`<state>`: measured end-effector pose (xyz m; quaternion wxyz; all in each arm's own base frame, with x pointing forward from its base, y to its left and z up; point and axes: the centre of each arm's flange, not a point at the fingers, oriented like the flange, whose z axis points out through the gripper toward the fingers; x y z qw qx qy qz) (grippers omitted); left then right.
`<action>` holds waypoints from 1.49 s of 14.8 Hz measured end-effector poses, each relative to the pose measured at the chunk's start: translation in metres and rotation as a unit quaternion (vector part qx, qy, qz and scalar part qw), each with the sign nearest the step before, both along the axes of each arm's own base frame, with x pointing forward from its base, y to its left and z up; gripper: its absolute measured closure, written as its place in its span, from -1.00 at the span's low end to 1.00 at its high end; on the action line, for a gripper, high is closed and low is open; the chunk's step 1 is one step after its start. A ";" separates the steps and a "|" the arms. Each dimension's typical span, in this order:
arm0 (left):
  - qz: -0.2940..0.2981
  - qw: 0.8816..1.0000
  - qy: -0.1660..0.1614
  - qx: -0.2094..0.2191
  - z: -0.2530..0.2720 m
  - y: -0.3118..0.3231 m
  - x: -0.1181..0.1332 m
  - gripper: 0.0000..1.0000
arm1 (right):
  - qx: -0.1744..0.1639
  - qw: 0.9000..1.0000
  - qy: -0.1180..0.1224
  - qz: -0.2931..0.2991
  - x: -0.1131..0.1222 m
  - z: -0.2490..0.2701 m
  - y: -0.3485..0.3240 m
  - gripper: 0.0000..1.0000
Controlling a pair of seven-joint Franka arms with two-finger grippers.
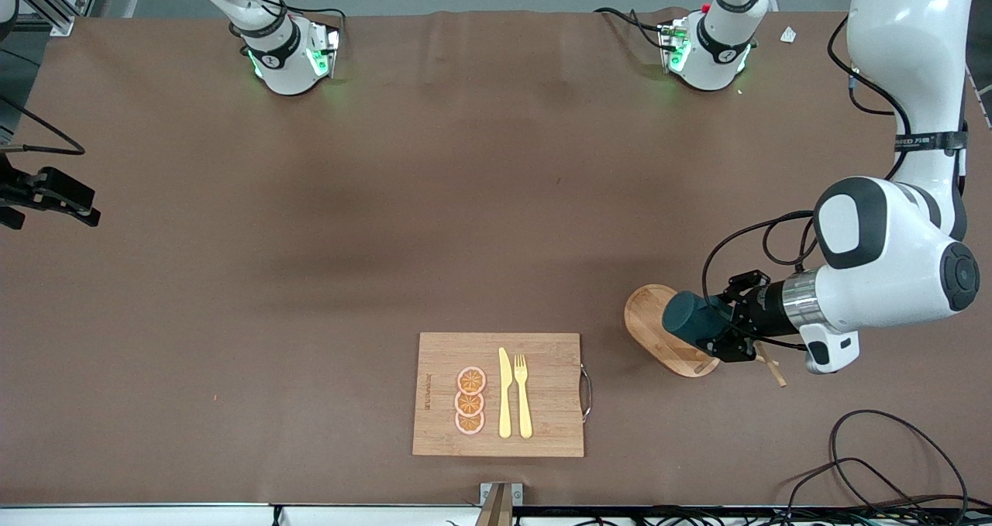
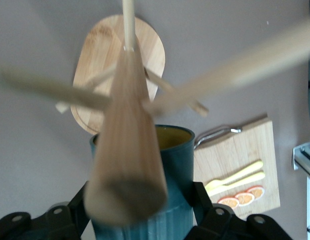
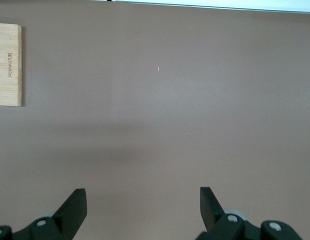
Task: Transfer cup from left to right arm and place
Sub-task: 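Lift the mug off the stand and carry it to the table middle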
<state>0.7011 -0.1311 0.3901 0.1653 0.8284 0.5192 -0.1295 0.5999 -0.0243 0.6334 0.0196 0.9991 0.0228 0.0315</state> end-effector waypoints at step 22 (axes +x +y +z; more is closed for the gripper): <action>-0.285 0.853 -0.320 0.297 -0.090 -0.477 -0.258 -0.64 | 0.000 1.000 0.001 -0.003 0.000 0.000 -0.004 -1.00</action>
